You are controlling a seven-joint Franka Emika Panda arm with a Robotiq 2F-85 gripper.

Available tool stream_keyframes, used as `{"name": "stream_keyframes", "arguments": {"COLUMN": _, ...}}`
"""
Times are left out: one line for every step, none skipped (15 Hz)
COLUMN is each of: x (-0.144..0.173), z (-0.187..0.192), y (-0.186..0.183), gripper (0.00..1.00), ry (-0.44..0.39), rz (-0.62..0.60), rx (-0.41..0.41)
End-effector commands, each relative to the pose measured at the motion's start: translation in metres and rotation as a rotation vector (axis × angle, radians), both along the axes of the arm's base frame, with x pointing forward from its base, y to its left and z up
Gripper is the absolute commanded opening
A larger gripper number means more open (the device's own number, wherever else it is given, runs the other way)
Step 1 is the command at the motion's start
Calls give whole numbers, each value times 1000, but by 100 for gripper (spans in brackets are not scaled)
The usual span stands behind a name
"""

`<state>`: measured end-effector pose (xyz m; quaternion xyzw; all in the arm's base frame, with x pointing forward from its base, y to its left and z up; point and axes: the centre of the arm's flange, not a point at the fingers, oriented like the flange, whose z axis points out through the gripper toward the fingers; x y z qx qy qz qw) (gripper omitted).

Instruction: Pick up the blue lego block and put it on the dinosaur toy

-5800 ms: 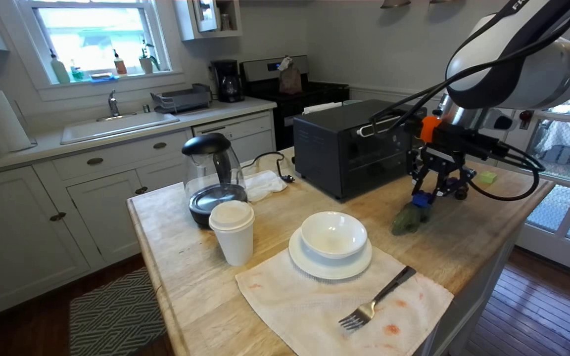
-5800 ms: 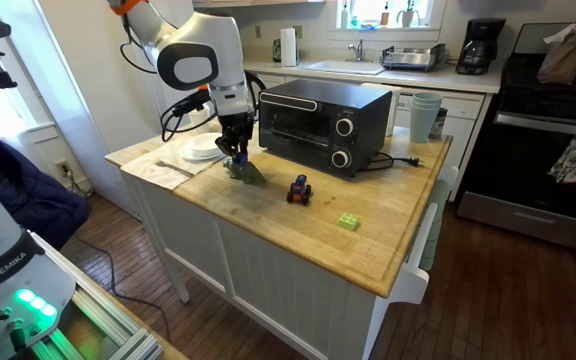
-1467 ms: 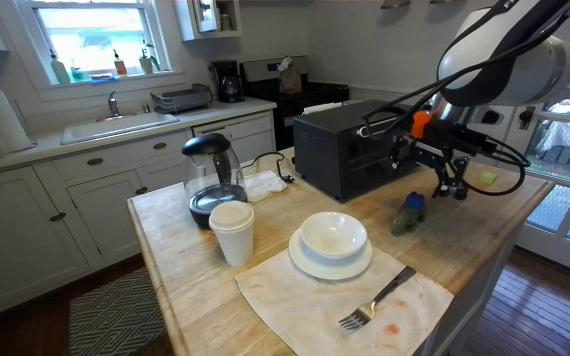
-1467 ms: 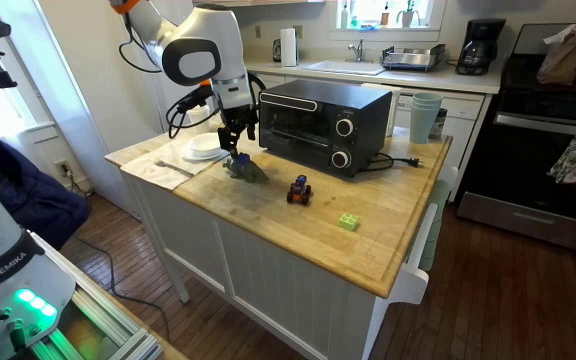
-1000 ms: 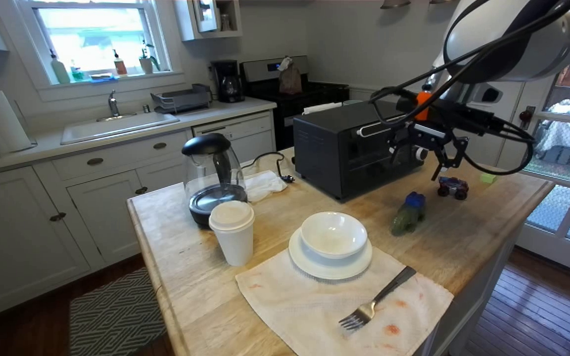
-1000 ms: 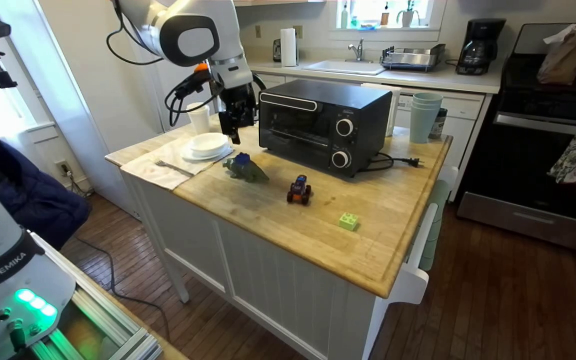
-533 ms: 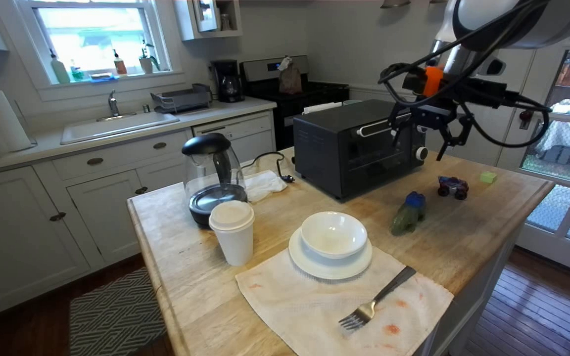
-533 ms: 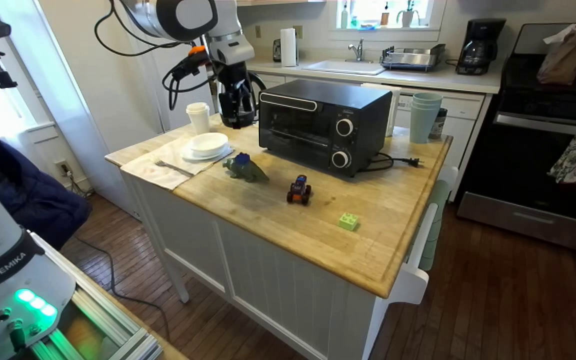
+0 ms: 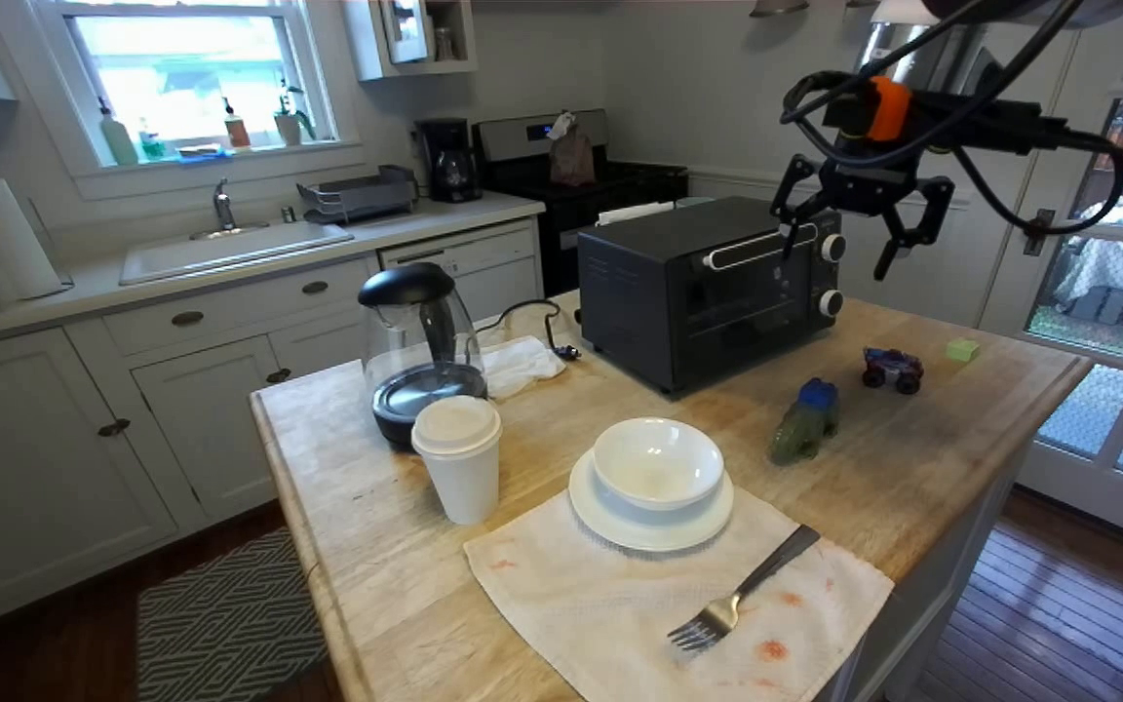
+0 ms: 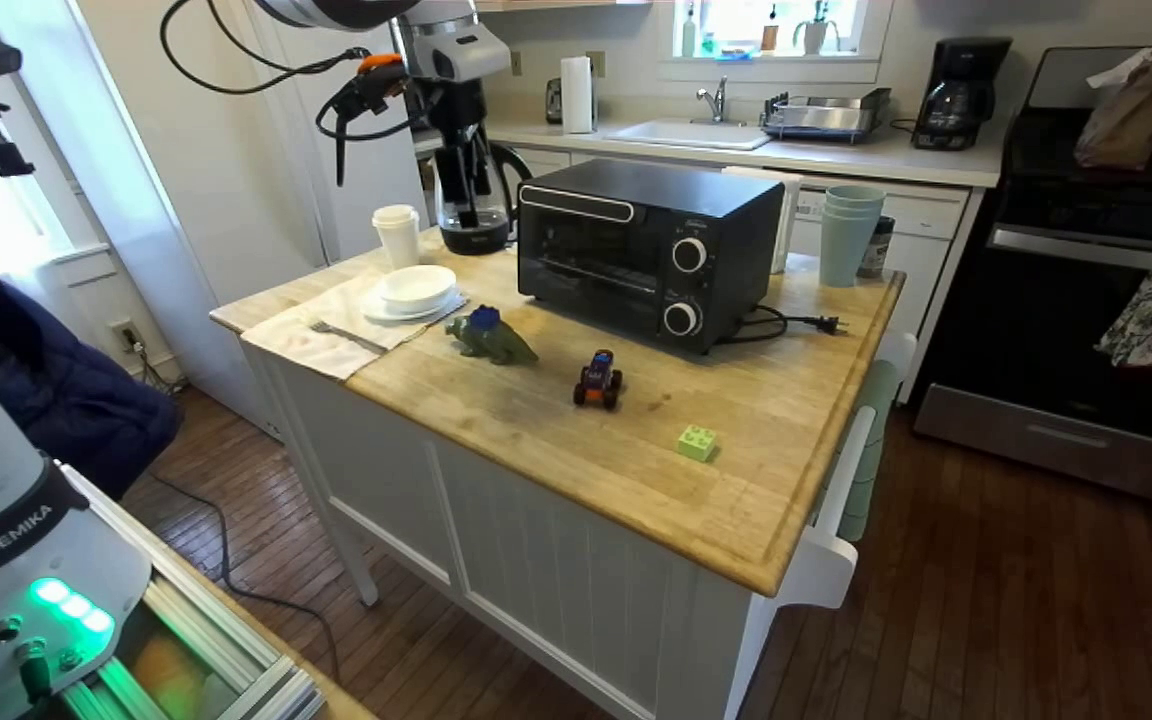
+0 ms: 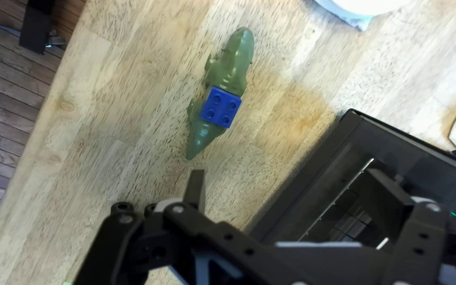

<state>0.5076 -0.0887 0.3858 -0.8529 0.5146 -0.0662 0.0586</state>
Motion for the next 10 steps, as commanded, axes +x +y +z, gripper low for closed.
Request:
{"name": "stream_keyframes", "arguments": {"x": -9, "z": 25, "y": -2, "gripper": 100, "ry": 17, "rz": 75, "rx": -31}}
{"name": "stream_keyframes", "arguments": {"x": -11, "z": 28, "y": -2, "gripper": 100, "ry": 20, "rz": 90, "rx": -32}}
{"name": "stream_keyframes", "arguments": {"x": -13, "z": 32, "y": -2, "gripper": 100, "ry": 29, "rz": 110, "rx": -34}}
{"name": "stream_keyframes", "arguments": {"x": -17, "z": 36, "y": 0, "gripper": 100, "ry": 55, "rz": 133, "rx": -30}}
{"name": "stream_keyframes", "arguments": {"x": -21, "z": 33, "y": 0, "gripper": 100, "ry": 56, "rz": 155, "rx": -34}}
{"name": "stream_keyframes", "arguments": {"x": -12, "z": 23, "y": 1, "gripper": 100, "ry": 41, "rz": 110, "rx": -13}}
{"name": "stream_keyframes", "arguments": {"x": -14, "z": 26, "y": 1, "gripper": 100, "ry": 45, "rz": 124, "rx": -14}}
{"name": "stream_keyframes", "arguments": {"x": -15, "z": 27, "y": 2, "gripper": 100, "ry": 46, "rz": 132, "rx": -15}}
{"name": "stream_keyframes", "arguments": {"x": -15, "z": 27, "y": 2, "gripper": 100, "ry": 47, "rz": 136, "rx": -15}}
{"name": "stream_keyframes", "arguments": {"x": -15, "z": 27, "y": 2, "gripper": 100, "ry": 48, "rz": 137, "rx": -15}}
